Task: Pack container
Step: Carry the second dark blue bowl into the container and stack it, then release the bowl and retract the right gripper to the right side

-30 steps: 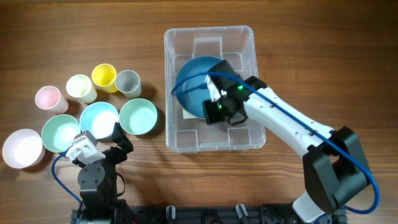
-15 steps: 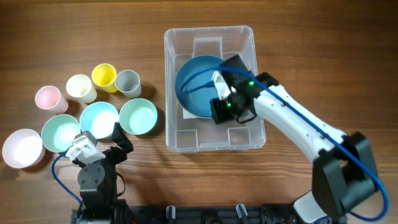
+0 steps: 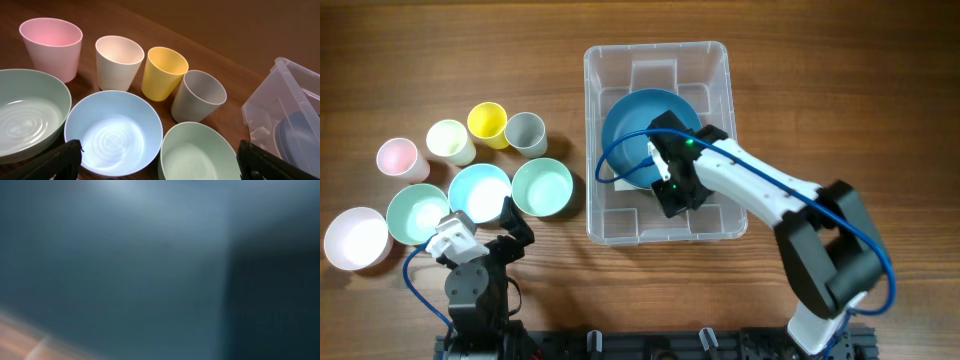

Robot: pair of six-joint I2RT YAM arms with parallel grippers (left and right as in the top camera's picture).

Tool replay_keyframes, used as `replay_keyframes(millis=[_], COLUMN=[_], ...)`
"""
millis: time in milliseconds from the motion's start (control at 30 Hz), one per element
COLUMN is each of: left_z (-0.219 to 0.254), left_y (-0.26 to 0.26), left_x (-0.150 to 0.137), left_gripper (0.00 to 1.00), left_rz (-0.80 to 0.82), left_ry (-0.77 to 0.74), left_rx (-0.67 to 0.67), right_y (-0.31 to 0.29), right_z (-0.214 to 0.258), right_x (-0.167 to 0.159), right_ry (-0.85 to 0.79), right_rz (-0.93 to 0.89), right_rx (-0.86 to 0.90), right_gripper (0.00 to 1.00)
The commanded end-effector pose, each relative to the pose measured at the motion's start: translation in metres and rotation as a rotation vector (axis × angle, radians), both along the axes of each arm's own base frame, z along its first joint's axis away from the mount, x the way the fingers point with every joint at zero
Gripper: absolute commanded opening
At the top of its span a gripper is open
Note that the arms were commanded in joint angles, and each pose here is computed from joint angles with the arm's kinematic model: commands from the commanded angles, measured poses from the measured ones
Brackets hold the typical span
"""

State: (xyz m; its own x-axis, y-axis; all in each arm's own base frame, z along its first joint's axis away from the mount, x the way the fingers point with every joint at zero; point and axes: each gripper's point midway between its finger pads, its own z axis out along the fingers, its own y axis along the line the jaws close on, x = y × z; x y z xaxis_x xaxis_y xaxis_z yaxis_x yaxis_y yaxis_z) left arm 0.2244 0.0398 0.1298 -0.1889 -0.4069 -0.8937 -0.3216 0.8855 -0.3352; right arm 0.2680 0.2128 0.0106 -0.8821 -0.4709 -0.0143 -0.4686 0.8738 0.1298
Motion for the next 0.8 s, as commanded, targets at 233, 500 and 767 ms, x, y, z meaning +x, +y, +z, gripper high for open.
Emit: replay_keyframes(millis=[233,500,767], left_z=[0.001,0.001,0.001], left_y=[-0.002,-0.002,-0.002], left_x=[0.001,0.001,0.001], left_gripper=[1.00,1.00,1.00], left_rz=[-0.014,-0.014,-0.014], left_ry=[-0.009,-0.009,-0.009], left_rx=[0.003,0.003,0.003], right_y=[0.008,0.010,-0.061], right_z=[0.006,0.069,0.249], right_x=[0.083,0.082,0.085], right_ry=[-0.358,-0.396,-0.783], right_rz=[-0.059,-0.128,-0.488], right_rx=[-0.034,0.024,0.235], right_gripper=[0.04,0.07,0.59])
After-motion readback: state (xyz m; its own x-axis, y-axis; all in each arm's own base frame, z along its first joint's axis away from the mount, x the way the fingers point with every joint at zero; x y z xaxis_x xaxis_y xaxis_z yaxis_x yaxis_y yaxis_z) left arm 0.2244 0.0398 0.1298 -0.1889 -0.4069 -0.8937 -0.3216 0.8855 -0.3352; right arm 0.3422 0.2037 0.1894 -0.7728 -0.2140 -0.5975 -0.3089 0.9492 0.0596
